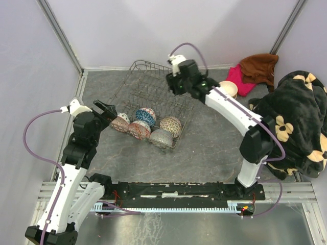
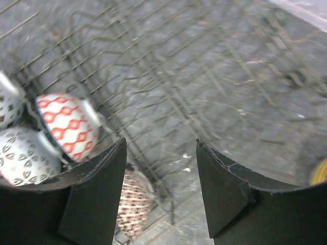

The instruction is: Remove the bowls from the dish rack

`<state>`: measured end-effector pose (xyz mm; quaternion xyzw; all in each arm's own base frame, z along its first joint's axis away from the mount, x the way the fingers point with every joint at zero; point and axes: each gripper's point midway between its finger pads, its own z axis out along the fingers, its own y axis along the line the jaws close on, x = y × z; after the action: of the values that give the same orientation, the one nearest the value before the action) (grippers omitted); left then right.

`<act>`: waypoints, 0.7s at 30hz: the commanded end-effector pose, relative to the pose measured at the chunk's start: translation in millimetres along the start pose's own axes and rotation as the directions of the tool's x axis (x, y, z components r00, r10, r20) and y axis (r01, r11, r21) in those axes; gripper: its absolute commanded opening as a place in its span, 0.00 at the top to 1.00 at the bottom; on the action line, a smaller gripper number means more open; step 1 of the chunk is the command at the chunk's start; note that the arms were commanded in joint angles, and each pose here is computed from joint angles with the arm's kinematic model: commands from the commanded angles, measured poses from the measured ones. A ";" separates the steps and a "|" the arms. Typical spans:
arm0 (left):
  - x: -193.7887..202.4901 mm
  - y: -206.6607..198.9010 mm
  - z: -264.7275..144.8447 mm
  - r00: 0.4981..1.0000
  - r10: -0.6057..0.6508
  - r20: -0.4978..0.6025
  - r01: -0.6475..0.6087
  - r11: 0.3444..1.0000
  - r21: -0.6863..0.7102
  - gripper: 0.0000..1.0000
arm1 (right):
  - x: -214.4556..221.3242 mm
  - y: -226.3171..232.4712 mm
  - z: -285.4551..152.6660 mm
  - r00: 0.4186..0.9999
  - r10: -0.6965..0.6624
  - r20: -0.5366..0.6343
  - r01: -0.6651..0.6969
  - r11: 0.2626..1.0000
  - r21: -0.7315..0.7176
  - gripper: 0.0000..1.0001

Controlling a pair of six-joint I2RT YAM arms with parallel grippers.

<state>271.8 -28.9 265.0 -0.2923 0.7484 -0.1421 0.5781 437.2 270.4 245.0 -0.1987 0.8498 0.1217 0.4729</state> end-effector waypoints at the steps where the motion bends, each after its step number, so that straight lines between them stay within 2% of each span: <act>1: -18.3 0.5 -6.1 0.998 -0.022 0.062 0.023 0.999 -0.024 0.01 | -15.1 61.1 6.1 0.988 -0.141 0.063 0.146 0.986 -0.080 0.36; 10: -26.0 8.1 -12.5 0.993 -0.039 0.110 0.044 0.998 -0.044 0.01 | 29.4 158.6 22.2 0.933 -0.359 0.029 0.360 0.923 -0.138 0.39; 15: -31.5 12.5 -17.8 0.989 -0.046 0.139 0.054 0.997 -0.055 0.01 | 44.9 184.0 31.4 0.889 -0.457 0.017 0.457 0.885 -0.088 0.42; 21: -38.5 19.2 -27.0 0.983 -0.051 0.177 0.064 0.996 -0.067 0.01 | 52.2 187.0 46.0 0.863 -0.506 -0.009 0.506 0.863 -0.005 0.47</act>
<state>253.1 -2.6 280.0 -0.3256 0.7134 -0.1076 0.6111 340.5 441.6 154.2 -0.4413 0.7833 0.0320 0.4367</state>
